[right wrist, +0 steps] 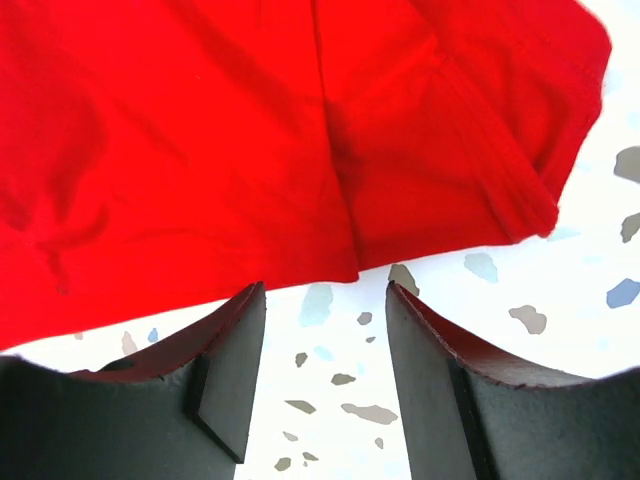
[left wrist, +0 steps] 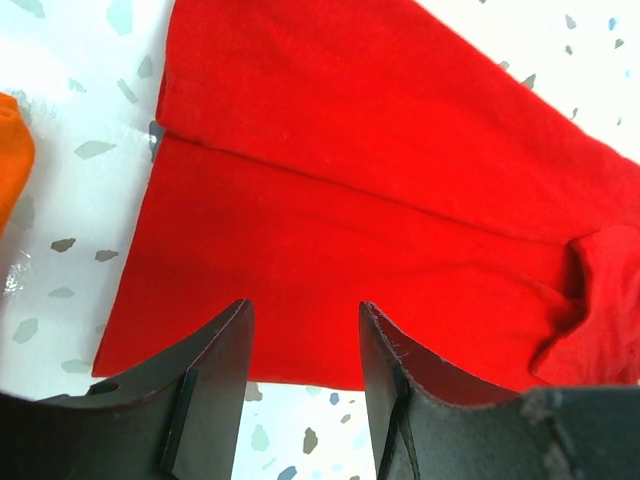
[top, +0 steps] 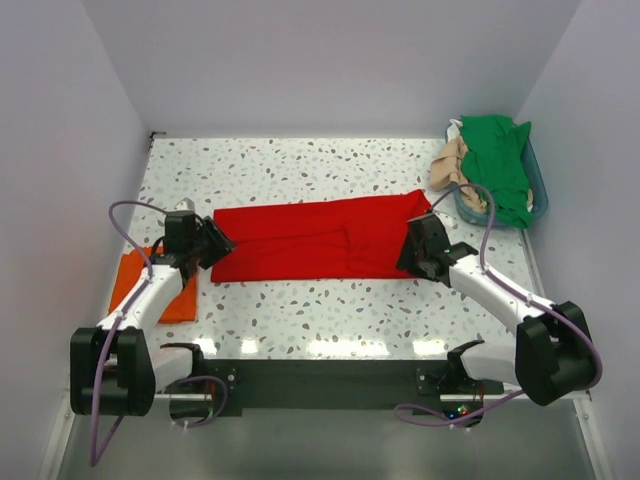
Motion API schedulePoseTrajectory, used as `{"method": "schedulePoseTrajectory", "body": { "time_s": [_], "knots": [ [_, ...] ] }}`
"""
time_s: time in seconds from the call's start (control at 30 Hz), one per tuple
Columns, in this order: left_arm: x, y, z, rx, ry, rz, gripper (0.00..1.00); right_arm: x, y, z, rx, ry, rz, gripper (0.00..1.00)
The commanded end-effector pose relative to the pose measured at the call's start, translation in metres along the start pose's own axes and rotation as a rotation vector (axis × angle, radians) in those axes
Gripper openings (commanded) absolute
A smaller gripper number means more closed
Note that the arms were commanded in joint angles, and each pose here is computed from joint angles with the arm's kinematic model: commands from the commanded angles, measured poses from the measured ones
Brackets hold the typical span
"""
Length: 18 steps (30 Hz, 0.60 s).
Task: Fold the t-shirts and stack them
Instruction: Fold the tshirt
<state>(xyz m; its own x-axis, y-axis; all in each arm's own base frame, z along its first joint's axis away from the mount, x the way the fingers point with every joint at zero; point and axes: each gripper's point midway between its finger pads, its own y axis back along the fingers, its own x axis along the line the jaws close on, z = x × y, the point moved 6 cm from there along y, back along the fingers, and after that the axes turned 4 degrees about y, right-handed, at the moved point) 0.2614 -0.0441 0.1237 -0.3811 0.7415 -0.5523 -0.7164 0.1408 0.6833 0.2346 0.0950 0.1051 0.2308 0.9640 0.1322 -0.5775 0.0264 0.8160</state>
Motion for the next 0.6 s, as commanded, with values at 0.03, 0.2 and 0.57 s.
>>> {"method": "schedulePoseTrajectory", "body": {
  "time_s": [0.03, 0.2, 0.57],
  "knots": [
    [-0.015, -0.008, 0.016, -0.030, -0.064, -0.009, 0.50, 0.014, 0.022, 0.041, -0.113, 0.011, 0.027, 0.57],
    [-0.032, -0.026, 0.009, -0.022, -0.126, 0.076, 0.46, 0.046, 0.012, 0.078, -0.113, 0.023, 0.063, 0.58],
    [-0.027, -0.065, -0.029, 0.035, -0.213, 0.273, 0.36, 0.080, -0.061, 0.101, -0.013, 0.061, 0.002, 0.57]
  ]
}}
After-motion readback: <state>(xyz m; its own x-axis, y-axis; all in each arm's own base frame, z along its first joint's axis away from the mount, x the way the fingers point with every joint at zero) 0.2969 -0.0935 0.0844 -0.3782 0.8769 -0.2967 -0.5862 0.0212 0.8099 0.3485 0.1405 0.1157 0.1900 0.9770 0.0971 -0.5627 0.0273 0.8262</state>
